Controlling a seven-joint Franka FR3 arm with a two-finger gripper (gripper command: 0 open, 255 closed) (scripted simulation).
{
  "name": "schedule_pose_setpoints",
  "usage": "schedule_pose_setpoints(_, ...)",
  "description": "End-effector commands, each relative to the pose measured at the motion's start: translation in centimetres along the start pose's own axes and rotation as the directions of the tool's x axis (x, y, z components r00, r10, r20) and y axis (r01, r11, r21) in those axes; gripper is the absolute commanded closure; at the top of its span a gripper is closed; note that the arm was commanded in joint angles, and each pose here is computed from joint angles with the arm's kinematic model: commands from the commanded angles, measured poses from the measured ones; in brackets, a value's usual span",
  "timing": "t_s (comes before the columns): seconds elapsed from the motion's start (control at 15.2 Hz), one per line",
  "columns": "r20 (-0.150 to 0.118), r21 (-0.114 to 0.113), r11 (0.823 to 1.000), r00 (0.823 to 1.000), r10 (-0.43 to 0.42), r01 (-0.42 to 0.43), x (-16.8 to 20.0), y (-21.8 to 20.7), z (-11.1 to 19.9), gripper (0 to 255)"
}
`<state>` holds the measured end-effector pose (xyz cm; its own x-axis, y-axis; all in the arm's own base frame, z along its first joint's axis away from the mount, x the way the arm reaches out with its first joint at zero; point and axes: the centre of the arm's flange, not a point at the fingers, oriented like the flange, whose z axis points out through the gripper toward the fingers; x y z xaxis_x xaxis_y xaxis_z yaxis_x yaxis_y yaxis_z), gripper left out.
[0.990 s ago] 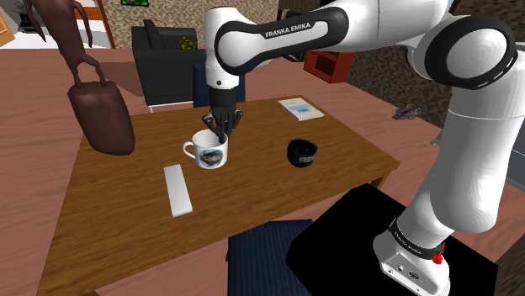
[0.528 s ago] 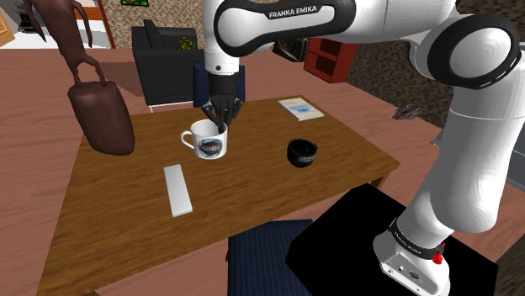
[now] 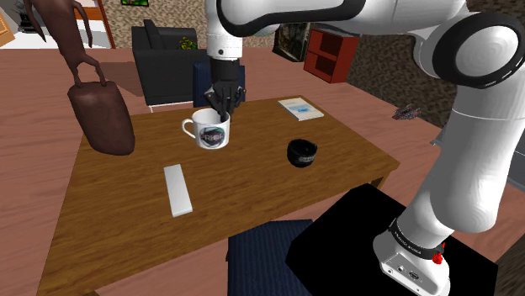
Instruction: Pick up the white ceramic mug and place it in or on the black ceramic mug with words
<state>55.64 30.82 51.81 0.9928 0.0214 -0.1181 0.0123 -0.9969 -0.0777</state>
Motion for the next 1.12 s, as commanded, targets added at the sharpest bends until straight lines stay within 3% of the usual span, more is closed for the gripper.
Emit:
schedule_pose_setpoints(0.0, 0.000, 0.000, 1.000, 1.000, 0.000, 0.000, -0.8, 1.8, -0.5, 255)
schedule_pose_setpoints(1.06, 0.000, 0.000, 1.000, 1.000, 0.000, 0.000, -9.2, 21.0, -2.5, 255)
